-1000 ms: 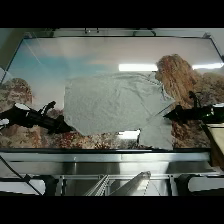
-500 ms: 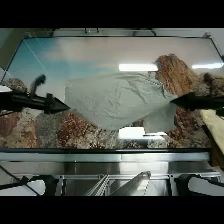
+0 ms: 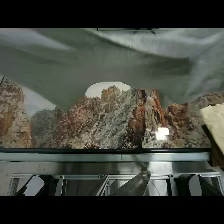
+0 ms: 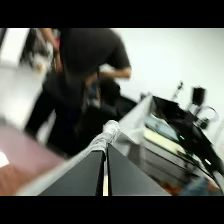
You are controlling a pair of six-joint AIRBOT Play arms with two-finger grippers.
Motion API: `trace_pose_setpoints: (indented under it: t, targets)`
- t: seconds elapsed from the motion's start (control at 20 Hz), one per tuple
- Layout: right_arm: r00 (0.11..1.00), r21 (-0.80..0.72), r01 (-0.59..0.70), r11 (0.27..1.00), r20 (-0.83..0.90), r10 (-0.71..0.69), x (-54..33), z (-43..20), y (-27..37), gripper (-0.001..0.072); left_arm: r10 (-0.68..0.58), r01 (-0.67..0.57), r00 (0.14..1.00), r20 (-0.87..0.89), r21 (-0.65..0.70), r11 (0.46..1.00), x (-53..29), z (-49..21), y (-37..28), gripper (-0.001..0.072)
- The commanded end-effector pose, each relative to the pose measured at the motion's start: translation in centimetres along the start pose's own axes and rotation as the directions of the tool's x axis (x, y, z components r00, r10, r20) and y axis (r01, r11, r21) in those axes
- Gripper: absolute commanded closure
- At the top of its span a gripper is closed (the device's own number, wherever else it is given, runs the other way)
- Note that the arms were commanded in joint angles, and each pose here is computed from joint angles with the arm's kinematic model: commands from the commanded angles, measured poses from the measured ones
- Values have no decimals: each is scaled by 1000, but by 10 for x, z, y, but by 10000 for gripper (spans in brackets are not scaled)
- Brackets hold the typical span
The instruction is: Fold the shirts.
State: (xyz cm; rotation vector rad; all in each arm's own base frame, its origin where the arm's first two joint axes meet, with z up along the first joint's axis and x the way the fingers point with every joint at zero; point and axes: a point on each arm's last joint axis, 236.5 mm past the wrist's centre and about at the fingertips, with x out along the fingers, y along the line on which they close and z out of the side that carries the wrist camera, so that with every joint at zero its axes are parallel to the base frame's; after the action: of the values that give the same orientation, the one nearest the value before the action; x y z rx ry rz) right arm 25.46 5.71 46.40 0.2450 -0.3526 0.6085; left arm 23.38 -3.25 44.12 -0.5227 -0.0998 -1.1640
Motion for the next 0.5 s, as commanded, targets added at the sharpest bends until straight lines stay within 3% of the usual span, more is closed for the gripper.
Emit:
trace_pose_setpoints:
  t: [0.0,0.1,0.2,0.35,0.45]
  targets:
    - [977,-266,142,954,194,-91,-16,67,55,700,-56,33,993,104,216,976,-5,33,-71,677]
    - [979,-327,167,930,170,-116,-14,67,57,699,-66,43,992,109,195,980,-7,35,-66,677]
    - [976,-304,210,929,129,-178,-11,58,26,699,-31,23,996,86,94,995,-13,29,-33,677]
    - [986,-118,145,982,-60,-153,-1,6,-28,699,159,-166,984,-76,-100,981,-19,-14,55,677]
    - [975,31,138,990,-183,-130,2,-41,-74,699,200,-222,971,-128,-191,956,-20,-35,105,677]
